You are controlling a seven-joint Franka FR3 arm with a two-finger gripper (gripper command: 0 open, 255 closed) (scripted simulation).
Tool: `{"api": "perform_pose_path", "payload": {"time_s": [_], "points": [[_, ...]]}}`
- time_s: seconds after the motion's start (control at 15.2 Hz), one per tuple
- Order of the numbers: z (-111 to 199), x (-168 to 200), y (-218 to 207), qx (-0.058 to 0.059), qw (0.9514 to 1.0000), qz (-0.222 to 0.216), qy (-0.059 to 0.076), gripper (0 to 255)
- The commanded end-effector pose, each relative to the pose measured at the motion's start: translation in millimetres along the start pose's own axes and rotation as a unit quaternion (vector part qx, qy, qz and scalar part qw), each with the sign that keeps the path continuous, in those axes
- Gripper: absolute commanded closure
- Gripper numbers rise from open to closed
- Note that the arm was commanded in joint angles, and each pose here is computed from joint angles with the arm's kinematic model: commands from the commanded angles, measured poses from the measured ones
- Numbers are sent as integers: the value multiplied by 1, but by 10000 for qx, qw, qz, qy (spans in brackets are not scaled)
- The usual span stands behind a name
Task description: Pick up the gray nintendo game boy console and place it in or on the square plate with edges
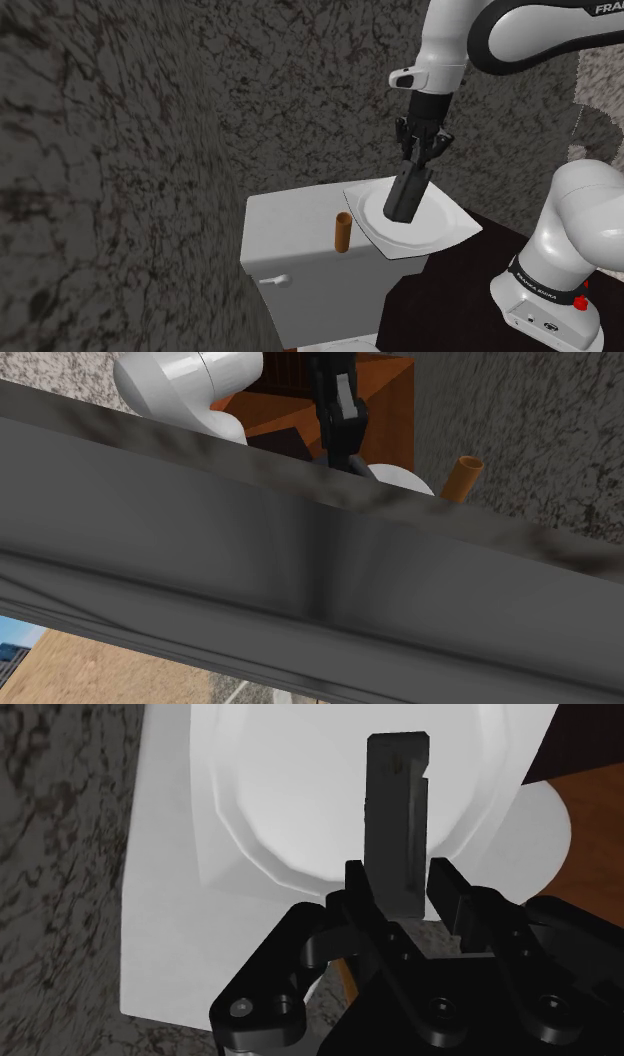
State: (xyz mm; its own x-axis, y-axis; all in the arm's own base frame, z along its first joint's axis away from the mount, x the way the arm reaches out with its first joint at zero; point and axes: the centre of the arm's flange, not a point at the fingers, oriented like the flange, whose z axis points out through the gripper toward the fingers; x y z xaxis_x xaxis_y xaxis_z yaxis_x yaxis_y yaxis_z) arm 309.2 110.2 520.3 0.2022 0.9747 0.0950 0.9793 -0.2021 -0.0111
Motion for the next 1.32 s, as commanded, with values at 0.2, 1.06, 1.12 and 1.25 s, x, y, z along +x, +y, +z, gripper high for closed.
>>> {"api": "perform_pose_path", "payload": {"time_s": [0.2, 1.06, 1.12, 1.25], "points": [[31, -3, 0, 51, 10000, 0, -36, 255], [37, -3, 0, 51, 10000, 0, -36, 0], [37, -3, 0, 51, 10000, 0, -36, 0], [24, -3, 0, 51, 10000, 0, -36, 0]]}}
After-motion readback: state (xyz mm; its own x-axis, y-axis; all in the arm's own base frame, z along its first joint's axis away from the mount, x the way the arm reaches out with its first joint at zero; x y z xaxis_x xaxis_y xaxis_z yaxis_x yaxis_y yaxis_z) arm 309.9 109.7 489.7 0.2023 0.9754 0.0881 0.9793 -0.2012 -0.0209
